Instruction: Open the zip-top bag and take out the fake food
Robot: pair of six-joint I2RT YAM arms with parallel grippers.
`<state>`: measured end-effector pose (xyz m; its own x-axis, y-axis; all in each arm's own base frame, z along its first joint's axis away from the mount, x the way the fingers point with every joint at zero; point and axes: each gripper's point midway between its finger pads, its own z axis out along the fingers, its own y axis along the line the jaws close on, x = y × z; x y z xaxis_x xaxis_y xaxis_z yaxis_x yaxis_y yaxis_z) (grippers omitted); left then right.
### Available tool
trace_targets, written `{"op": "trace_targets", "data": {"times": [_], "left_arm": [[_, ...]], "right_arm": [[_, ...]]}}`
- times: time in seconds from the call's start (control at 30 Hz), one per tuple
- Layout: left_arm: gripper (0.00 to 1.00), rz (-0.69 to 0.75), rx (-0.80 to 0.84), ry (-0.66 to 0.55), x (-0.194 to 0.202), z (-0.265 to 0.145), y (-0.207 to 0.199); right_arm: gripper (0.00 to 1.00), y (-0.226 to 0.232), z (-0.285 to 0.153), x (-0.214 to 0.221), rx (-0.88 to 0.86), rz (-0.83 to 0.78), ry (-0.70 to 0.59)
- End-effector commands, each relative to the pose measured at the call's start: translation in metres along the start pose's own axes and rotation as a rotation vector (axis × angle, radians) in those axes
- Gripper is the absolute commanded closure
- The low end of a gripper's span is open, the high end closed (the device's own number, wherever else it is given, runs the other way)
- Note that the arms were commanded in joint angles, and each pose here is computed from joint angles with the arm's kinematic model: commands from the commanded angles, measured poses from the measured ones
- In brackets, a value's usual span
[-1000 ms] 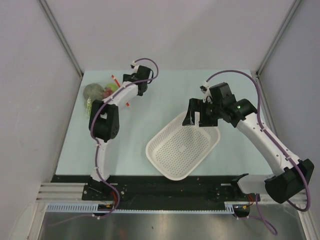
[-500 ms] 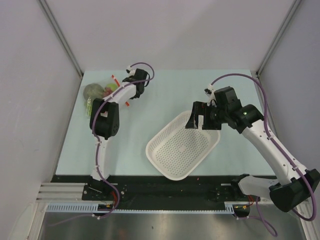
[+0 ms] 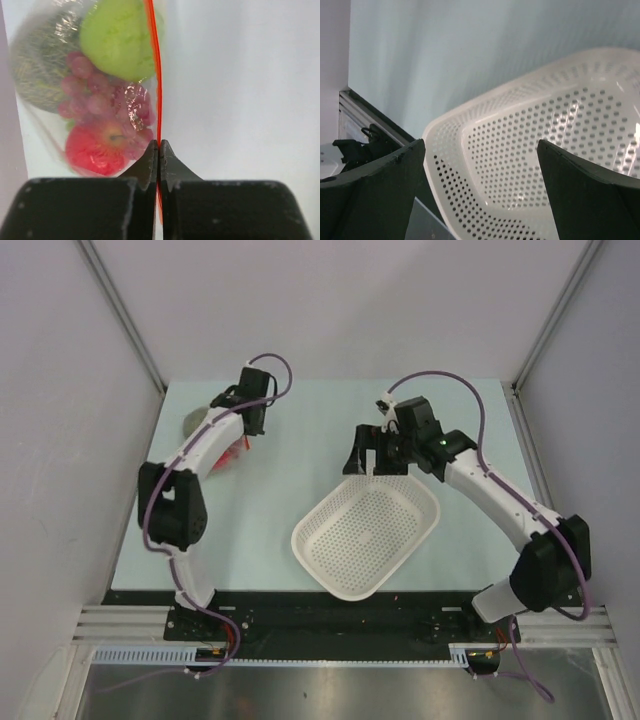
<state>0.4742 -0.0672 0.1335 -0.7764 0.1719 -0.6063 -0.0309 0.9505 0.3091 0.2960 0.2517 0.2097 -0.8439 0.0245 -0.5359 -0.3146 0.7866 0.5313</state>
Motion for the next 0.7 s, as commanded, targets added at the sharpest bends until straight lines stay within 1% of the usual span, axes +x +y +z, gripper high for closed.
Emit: {"op": "trace_targets", "data": {"times": [0.0, 0.03, 0.07, 0.1, 0.13, 0.23, 0.27, 0.3, 0.33, 0.37, 0.43, 0.47, 0.53, 0.57, 0.67], "left_arm": [[1.00, 0.059, 0.279, -0.202, -0.039, -0.078, -0.012], [1.00, 0.061, 0.328, -0.212, -0.037, -0.093, -0.014], [1.00, 0.040, 0.347, -0.213, -0.035, -0.100, -0.015], [1.00, 0.028, 0.349, -0.191, -0.024, -0.100, -0.015], [1.00, 0.011, 0.387, -0.224, -0.025, -0.115, -0.016], [1.00, -0.029, 0.445, -0.205, -0.001, -0.121, -0.024], [1.00, -0.041, 0.487, -0.219, 0.001, -0.133, -0.027], [1.00, -0.045, 0.484, -0.193, 0.014, -0.130, -0.027], [1.00, -0.051, 0.480, -0.190, 0.019, -0.132, -0.025], [1.00, -0.060, 0.479, -0.212, 0.020, -0.141, -0.020], [1.00, -0.061, 0.469, -0.208, 0.030, -0.142, -0.017], [1.00, -0.062, 0.473, -0.214, 0.033, -0.146, -0.016], [1.00, -0.065, 0.481, -0.220, 0.034, -0.151, -0.015], [1.00, -0.068, 0.497, -0.222, 0.035, -0.154, -0.017], [1.00, -0.082, 0.517, -0.220, 0.037, -0.157, -0.019]], "right_arm": [[0.00, 0.035, 0.024, -0.069, -0.140, -0.163, -0.186], [0.00, 0.037, 0.030, -0.084, -0.152, -0.174, -0.227], [0.00, 0.038, 0.034, -0.093, -0.156, -0.164, -0.247], [0.00, 0.039, 0.046, -0.114, -0.145, -0.150, -0.288], [0.00, 0.041, 0.052, -0.122, -0.146, -0.094, -0.296], [0.00, 0.049, 0.080, -0.144, -0.132, -0.001, -0.301], [0.00, 0.049, 0.090, -0.145, -0.122, 0.063, -0.286], [0.00, 0.045, 0.099, -0.144, -0.089, 0.097, -0.271], [0.00, 0.048, 0.113, -0.148, -0.082, 0.116, -0.262], [0.00, 0.053, 0.118, -0.149, -0.092, 0.145, -0.255], [0.00, 0.065, 0.129, -0.153, -0.100, 0.145, -0.265], [0.00, 0.065, 0.130, -0.158, -0.077, 0.163, -0.282], [0.00, 0.066, 0.140, -0.148, -0.043, 0.198, -0.251], [0.01, 0.070, 0.139, -0.152, -0.030, 0.215, -0.271], [0.09, 0.076, 0.142, -0.140, 0.005, 0.290, -0.250]]}}
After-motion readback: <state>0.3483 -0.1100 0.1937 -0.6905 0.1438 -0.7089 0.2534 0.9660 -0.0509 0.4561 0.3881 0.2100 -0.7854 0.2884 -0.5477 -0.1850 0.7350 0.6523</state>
